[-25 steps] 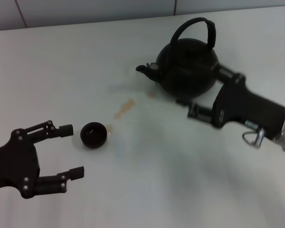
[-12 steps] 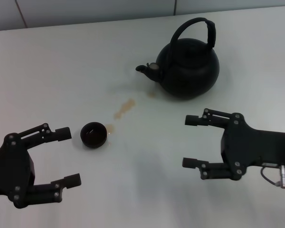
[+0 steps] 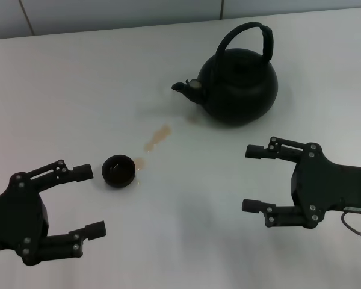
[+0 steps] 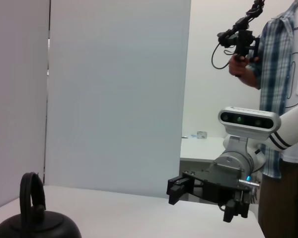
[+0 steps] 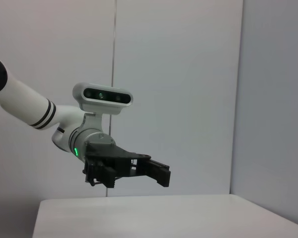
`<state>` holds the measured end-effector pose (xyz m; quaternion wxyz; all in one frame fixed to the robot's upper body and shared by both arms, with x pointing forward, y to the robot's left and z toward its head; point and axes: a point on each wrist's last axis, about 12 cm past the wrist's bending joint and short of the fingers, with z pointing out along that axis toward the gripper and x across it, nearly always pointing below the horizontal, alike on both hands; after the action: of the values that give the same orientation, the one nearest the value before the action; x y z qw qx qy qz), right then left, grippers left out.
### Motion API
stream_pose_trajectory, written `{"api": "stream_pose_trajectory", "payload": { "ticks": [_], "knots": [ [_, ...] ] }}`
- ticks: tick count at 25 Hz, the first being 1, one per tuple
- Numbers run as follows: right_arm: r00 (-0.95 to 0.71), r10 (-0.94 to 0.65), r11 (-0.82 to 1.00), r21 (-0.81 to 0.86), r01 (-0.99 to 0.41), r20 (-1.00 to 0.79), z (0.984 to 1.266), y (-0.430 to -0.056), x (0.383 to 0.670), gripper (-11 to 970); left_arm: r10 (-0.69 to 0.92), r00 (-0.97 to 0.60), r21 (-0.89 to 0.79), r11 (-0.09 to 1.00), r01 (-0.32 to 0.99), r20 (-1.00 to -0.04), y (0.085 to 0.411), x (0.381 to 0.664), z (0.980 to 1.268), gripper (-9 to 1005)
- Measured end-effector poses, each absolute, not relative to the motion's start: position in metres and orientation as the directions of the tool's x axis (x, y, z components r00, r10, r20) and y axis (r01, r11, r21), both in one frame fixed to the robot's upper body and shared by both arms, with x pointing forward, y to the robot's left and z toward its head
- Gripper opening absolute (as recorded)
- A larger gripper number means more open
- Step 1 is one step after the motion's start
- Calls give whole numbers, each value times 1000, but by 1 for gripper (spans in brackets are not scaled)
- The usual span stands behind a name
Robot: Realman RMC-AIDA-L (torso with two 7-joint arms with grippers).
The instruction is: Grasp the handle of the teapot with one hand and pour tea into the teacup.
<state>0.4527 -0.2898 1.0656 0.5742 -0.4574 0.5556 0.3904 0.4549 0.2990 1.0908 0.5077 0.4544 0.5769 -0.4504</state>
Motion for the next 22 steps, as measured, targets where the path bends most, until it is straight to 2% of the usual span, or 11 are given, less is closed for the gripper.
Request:
{"api": "stream_pose_trajectory", "payload": {
  "ticks": [22],
  "knots": [
    [78,-55,274,-90,-958,-995,1066,-286,455,789,72,-76,-60,202,978,-995,298,457,1087,855]
  ]
}}
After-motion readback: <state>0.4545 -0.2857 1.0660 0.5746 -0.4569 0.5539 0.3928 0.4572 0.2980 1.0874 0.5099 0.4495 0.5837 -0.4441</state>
